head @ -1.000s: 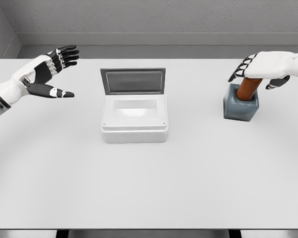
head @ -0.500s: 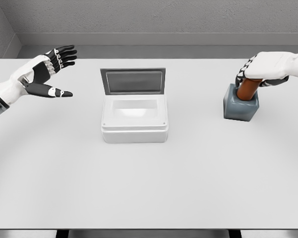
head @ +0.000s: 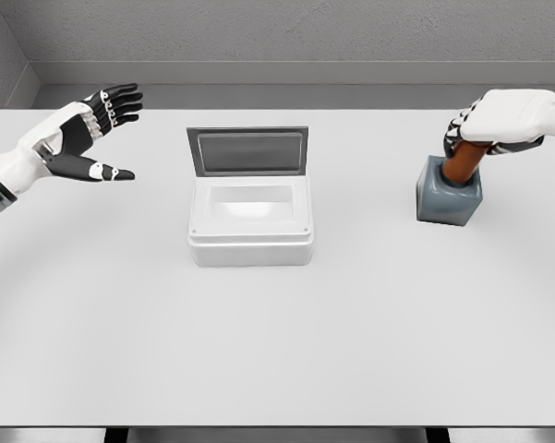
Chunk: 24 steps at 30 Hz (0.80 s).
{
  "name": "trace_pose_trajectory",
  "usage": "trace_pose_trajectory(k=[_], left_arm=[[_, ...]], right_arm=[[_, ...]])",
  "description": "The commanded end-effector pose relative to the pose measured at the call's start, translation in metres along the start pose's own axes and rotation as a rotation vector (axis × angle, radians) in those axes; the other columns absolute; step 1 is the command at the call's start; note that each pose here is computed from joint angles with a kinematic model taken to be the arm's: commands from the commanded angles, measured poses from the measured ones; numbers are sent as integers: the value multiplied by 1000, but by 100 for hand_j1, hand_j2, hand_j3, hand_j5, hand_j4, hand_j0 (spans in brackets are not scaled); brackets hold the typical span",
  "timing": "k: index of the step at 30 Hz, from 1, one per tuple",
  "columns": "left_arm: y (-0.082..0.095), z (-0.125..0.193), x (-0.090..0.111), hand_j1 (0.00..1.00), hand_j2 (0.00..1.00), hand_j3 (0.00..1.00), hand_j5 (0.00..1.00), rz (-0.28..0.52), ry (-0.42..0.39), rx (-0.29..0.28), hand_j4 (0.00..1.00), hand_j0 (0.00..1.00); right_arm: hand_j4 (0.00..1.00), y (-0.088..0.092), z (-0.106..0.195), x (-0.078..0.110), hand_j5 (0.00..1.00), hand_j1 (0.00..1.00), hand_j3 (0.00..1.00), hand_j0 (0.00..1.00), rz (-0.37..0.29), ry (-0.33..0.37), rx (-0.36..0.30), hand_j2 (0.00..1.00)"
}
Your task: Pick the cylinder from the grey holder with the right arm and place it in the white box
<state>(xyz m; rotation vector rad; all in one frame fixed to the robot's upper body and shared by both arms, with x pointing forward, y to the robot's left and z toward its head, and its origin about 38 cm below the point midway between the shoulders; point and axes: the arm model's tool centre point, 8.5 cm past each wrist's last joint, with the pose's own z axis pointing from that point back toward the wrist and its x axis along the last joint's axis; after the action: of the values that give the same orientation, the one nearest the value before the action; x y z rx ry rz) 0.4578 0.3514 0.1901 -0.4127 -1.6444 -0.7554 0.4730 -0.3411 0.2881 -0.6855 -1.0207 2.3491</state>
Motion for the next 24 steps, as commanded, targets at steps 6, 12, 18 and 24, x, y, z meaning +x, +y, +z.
trace_pose_trajectory(k=[6, 12, 18, 24], left_arm=[[1, 0, 2, 100, 100, 100, 100, 0, -8, 3, 100, 100], [1, 0, 1, 100, 100, 100, 100, -12, 6, -1, 100, 100], [3, 0, 1, 100, 100, 100, 100, -13, 8, 2, 100, 100], [4, -1, 2, 100, 100, 100, 100, -13, 7, 3, 100, 100]], right_arm=[[53, -8, 13, 5, 53, 53, 53, 53, 42, 1, -11, 53], [53, -21, 15, 15, 53, 53, 53, 53, 84, -18, -33, 53], [53, -35, 12, 33, 53, 53, 53, 53, 133, -61, -63, 53], [53, -47, 10, 48, 53, 53, 53, 53, 173, -94, -87, 53]])
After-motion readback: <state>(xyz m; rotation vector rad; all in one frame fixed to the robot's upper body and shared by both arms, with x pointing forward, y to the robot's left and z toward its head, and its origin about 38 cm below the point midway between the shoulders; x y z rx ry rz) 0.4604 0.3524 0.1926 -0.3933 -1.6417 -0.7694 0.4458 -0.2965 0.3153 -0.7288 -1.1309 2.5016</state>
